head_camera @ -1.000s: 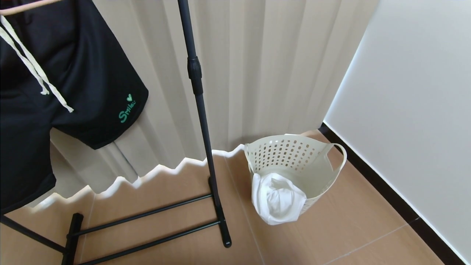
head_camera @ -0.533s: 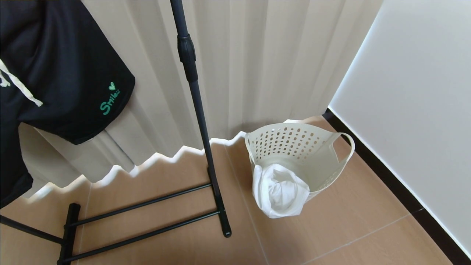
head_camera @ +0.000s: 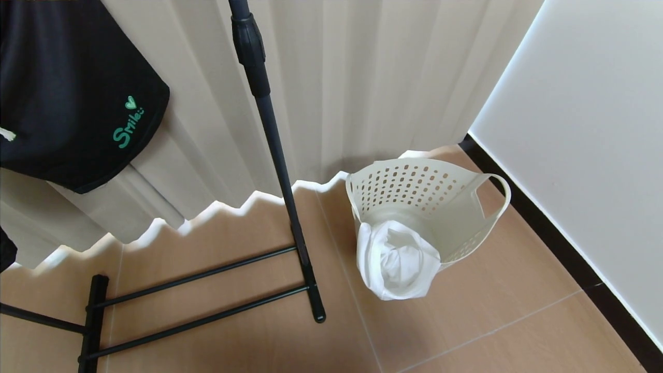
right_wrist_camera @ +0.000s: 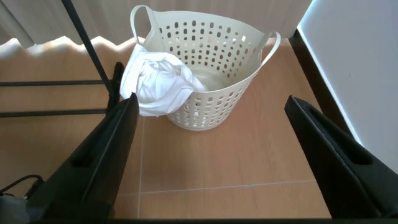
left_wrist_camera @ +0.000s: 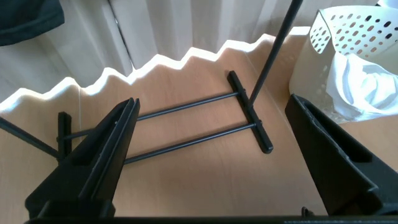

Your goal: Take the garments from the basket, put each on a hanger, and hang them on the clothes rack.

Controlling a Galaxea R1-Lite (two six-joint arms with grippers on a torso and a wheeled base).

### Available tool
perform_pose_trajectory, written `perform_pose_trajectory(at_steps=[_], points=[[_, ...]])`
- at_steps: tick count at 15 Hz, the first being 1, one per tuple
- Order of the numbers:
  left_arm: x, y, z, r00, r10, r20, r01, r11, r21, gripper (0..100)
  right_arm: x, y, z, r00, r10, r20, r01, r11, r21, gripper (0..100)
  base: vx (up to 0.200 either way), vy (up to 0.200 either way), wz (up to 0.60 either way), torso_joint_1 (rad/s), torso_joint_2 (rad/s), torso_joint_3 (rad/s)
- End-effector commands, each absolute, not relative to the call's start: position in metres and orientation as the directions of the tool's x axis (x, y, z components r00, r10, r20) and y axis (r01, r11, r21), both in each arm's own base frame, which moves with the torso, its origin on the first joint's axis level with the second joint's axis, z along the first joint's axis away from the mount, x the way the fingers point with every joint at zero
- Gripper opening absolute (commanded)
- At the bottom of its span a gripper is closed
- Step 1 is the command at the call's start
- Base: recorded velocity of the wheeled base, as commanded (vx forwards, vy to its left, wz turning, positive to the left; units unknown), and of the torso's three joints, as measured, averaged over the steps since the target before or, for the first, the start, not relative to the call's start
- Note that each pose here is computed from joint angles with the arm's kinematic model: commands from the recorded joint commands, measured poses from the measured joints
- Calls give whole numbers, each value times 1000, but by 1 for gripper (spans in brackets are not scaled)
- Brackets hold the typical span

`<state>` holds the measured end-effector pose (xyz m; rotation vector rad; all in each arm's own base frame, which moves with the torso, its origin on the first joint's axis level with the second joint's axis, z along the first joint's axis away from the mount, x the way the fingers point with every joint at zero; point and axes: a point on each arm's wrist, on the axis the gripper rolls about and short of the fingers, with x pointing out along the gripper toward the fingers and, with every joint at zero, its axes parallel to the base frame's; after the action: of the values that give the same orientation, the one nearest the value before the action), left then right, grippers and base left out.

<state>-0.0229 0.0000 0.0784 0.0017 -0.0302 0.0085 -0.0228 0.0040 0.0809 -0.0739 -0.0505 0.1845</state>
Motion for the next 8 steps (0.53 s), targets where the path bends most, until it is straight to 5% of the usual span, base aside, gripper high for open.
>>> perform_pose_trajectory(at_steps=[1,8], points=[[-23,0,78,1000,9,29,-9,1000,1,100,-23,4,81,982,186,44,-182,980,-78,100,0,0,0,2,2,-110],[-23,0,78,1000,9,29,-9,1000,1,100,-23,4,81,982,186,44,-182,980,-78,100,0,0,0,3,0,-184]])
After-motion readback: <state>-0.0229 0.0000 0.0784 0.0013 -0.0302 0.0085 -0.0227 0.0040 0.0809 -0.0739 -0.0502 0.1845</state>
